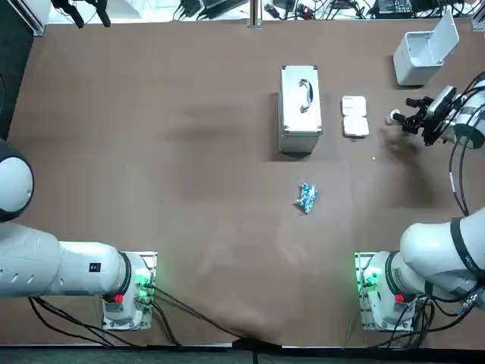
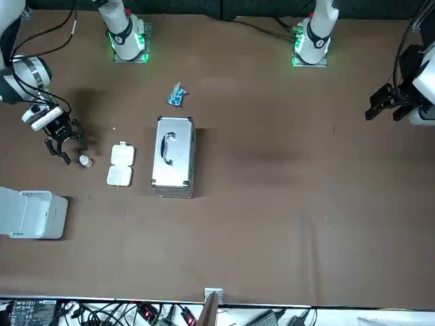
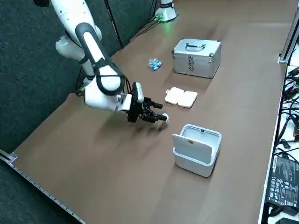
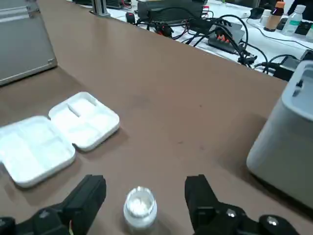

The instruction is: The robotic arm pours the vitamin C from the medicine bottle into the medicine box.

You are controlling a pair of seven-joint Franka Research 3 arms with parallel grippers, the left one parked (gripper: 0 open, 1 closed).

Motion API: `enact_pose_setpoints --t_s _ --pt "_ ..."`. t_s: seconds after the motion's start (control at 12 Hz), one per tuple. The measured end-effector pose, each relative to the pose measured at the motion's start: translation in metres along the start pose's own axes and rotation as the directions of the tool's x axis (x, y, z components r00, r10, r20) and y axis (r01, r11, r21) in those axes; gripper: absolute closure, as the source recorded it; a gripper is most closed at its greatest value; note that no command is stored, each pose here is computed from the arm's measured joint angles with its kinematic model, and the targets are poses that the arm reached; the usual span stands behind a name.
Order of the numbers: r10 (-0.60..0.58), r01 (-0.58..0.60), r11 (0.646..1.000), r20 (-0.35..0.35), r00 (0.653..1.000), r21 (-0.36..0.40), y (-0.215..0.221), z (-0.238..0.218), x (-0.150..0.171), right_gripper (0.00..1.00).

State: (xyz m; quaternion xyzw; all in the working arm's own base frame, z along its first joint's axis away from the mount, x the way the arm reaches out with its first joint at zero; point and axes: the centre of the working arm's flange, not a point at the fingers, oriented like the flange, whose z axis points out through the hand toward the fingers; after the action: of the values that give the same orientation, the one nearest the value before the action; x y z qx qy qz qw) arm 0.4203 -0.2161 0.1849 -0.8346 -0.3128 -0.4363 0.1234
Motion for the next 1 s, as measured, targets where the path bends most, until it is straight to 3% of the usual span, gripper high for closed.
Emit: enact_pose_setpoints --t_s 0.42,0.75,1.0 --pt "-0.037 0.038 0.999 0.072 0.997 -0.022 -0.006 0.003 0.047 0.0" --pt "-0.074 0.066 0.996 0.148 0.986 0.064 -0.001 0.003 0.079 0.0" --pt "-0.017 -0.006 0.995 0.219 0.976 0.102 0.011 0.003 0.109 0.0"
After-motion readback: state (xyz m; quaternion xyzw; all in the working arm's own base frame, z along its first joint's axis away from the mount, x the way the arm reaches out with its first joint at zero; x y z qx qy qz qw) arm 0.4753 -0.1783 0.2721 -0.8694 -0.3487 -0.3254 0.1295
